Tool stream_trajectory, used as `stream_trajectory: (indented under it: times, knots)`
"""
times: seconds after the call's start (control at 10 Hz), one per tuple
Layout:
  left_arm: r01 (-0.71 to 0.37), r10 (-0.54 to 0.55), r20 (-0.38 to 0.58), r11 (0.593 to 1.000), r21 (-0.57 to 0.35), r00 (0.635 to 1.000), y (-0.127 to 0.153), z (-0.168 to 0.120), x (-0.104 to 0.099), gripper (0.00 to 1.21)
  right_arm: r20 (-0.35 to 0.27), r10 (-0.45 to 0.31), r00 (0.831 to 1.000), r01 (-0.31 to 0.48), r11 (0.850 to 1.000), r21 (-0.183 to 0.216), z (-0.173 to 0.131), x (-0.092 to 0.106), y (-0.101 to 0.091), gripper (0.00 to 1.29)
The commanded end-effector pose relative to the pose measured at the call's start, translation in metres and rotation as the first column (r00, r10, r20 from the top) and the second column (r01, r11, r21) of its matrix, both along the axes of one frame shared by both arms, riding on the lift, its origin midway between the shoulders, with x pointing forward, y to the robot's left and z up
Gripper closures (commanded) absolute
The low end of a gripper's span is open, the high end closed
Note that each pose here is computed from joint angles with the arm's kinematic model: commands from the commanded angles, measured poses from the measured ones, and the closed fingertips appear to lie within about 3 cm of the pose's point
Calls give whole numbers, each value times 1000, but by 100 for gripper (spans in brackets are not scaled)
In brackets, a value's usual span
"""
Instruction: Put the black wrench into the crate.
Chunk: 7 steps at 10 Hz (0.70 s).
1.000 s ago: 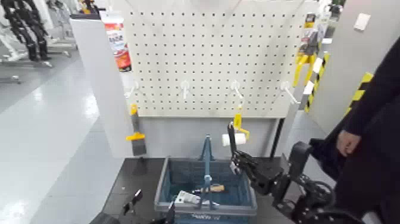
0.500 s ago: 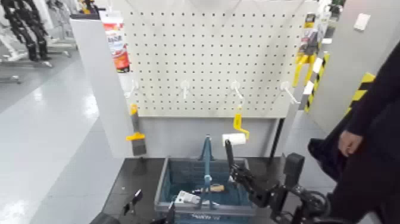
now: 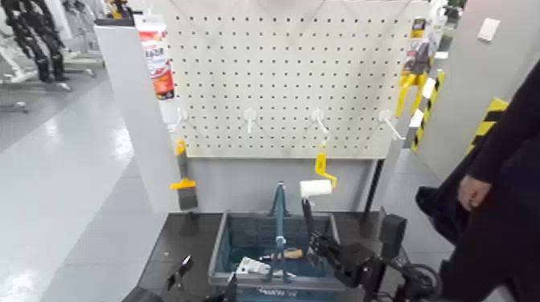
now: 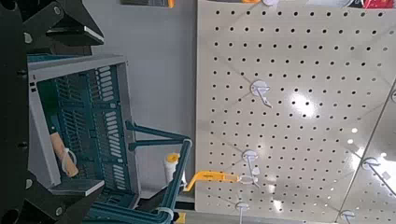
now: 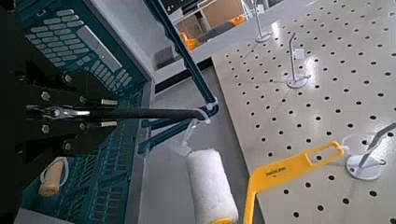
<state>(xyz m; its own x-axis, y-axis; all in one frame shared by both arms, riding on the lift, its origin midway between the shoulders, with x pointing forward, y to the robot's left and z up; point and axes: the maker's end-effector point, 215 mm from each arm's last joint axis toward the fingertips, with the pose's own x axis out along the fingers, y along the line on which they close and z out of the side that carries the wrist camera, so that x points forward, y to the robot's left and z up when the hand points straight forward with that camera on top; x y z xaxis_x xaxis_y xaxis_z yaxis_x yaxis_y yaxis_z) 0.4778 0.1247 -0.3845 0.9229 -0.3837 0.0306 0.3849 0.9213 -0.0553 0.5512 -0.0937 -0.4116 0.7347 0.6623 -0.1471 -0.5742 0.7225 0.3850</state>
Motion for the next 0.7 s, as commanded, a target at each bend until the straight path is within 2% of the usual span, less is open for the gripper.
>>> stream_trajectory:
  times: [0.1,0.7]
  knots:
    - [1,-1,1,1000,0,1000,0,0,0,21,-30,-6,1000,7,999,35,-3,-1,-1,0]
    - [1,-1,2,1000,1,1000,0,0,0,21,-7,-7,1000,8,999,37,5,1,-3,2]
